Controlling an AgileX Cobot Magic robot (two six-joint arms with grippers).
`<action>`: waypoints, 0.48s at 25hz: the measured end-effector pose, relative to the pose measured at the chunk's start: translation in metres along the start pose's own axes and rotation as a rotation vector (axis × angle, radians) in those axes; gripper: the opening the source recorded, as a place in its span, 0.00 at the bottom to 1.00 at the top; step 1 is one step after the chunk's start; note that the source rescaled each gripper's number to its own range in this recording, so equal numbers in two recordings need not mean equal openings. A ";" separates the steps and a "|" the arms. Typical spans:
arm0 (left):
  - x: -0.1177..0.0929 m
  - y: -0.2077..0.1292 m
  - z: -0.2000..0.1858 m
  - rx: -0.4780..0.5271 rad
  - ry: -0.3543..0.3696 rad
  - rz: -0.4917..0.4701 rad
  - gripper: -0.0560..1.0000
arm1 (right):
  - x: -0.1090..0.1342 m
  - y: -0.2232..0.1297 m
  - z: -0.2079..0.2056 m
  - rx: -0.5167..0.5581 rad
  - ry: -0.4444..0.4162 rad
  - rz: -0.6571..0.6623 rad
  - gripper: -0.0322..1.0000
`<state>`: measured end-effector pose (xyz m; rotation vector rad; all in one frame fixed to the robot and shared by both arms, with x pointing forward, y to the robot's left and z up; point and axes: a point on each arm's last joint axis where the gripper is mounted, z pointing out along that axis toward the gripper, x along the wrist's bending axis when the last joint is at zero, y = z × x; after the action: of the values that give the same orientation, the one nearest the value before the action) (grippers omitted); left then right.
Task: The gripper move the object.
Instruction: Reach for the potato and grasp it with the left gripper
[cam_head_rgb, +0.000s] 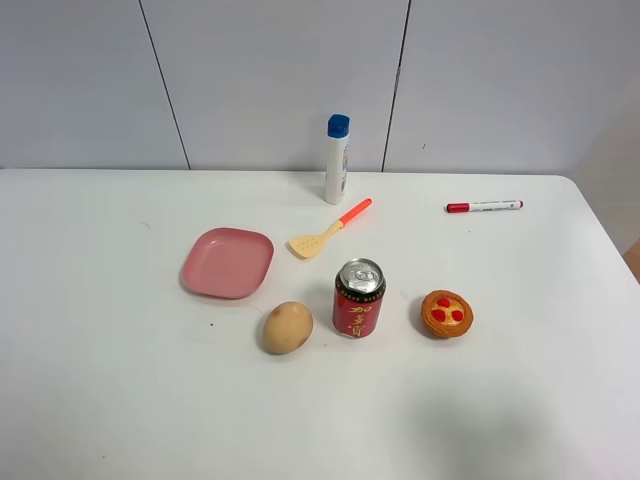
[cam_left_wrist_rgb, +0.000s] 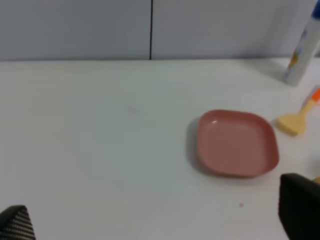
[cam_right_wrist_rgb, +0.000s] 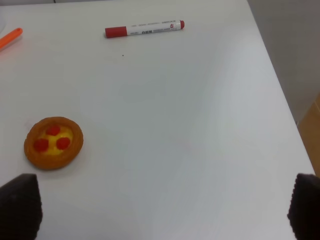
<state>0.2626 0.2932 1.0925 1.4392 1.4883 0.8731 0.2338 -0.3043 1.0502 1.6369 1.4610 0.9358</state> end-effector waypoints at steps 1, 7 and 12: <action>-0.001 0.007 0.008 0.017 -0.015 -0.020 1.00 | 0.000 0.000 0.000 0.000 0.000 0.000 1.00; -0.008 0.020 0.071 0.239 -0.118 -0.079 1.00 | 0.000 0.000 0.000 0.000 0.000 0.000 1.00; -0.029 0.019 0.102 0.315 -0.280 0.108 1.00 | 0.000 0.000 0.000 0.000 0.000 0.000 1.00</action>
<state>0.3630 0.2580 1.0741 1.8045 1.3855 0.4862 0.2338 -0.3043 1.0502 1.6369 1.4610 0.9358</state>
